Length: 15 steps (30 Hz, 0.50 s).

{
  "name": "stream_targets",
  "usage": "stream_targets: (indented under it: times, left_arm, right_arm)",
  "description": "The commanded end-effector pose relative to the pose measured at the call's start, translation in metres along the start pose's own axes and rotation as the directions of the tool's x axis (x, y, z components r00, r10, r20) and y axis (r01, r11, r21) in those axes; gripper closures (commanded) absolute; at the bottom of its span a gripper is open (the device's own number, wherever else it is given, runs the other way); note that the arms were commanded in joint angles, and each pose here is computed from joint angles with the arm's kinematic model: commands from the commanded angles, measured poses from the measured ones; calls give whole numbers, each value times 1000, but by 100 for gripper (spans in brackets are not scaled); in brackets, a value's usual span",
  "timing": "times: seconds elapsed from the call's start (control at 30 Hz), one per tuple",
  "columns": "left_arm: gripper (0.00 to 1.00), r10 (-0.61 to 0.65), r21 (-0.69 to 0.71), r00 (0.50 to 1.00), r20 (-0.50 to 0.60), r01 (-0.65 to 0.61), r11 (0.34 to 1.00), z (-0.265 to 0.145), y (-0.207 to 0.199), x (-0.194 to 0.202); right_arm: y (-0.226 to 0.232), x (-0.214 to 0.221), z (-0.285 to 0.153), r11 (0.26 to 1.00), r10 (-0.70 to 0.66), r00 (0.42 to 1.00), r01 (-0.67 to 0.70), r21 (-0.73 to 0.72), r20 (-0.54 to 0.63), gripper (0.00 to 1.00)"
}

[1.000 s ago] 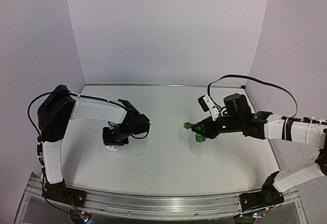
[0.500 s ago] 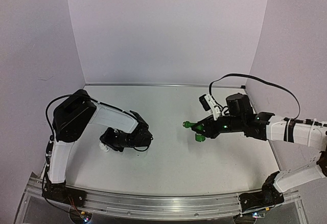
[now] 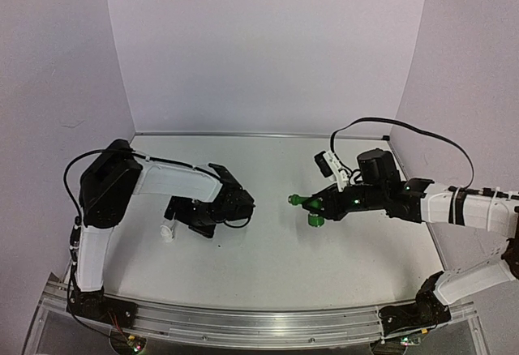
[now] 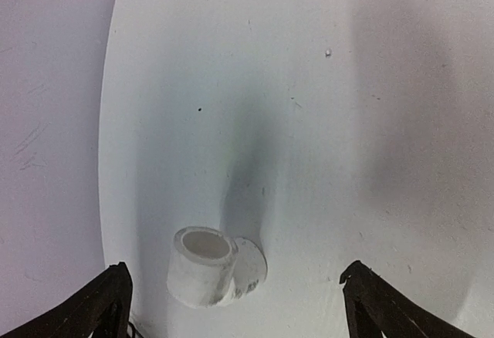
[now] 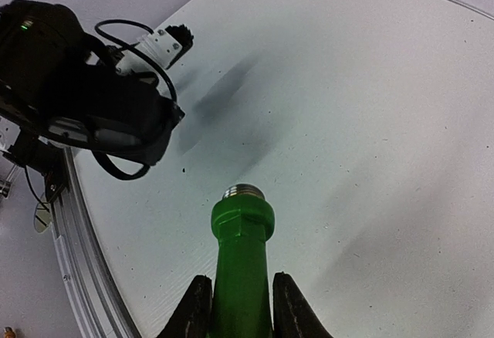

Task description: Install the water faucets

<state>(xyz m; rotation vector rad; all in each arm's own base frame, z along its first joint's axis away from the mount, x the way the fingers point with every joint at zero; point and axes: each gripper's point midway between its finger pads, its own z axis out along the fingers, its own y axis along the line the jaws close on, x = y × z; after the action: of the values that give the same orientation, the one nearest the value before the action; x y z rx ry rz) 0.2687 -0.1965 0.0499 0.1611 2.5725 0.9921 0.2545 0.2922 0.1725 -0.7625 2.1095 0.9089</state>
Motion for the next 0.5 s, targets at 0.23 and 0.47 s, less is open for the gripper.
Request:
stream_targets:
  times: [0.23,0.47]
  left_arm:
    - [2,-262,718,902,-343,431,546,-68,56,0]
    - [0,-113,761,893,-436,433,483,-27,50,23]
  right_arm:
    - [16,-29,6,997,-14,999,17,-75,50,100]
    - [19,-33,10,995,-10,999,15,-96,45,100]
